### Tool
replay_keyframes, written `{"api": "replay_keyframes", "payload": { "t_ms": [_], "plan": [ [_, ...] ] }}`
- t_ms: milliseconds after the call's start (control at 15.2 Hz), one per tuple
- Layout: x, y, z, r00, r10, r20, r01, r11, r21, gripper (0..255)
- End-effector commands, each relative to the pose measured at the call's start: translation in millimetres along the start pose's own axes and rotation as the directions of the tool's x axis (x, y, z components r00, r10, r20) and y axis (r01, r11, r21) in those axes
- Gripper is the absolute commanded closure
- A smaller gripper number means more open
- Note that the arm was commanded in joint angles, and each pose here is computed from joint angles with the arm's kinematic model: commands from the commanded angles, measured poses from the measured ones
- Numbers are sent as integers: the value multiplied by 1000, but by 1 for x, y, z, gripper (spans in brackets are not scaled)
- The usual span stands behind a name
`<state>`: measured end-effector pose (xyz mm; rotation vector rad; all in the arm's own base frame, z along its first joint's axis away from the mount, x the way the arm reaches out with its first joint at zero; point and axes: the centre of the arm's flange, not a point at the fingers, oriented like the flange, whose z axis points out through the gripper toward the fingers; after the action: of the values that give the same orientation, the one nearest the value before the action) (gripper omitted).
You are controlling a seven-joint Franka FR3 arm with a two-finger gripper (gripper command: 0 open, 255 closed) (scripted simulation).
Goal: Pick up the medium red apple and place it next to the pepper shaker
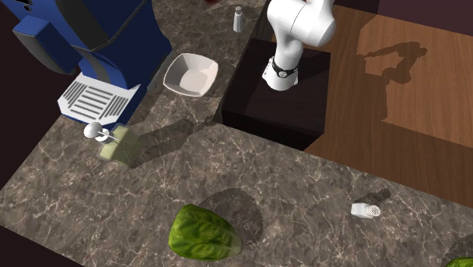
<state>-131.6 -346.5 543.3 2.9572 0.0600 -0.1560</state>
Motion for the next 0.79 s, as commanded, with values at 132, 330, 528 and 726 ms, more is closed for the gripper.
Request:
{"api": "replay_keyframes", "payload": {
  "t_ms": [132, 330, 528, 726],
  "plan": [
    [4, -4, 21, 1000, 0, 0, 0, 1000, 0, 255],
    [5, -7, 37, 1000, 0, 0, 0, 1000, 0, 255],
    [7, -9, 52, 1000, 0, 0, 0, 1000, 0, 255],
    [9, -12, 68, 1000, 0, 0, 0, 1000, 0, 255]
  ]
}}
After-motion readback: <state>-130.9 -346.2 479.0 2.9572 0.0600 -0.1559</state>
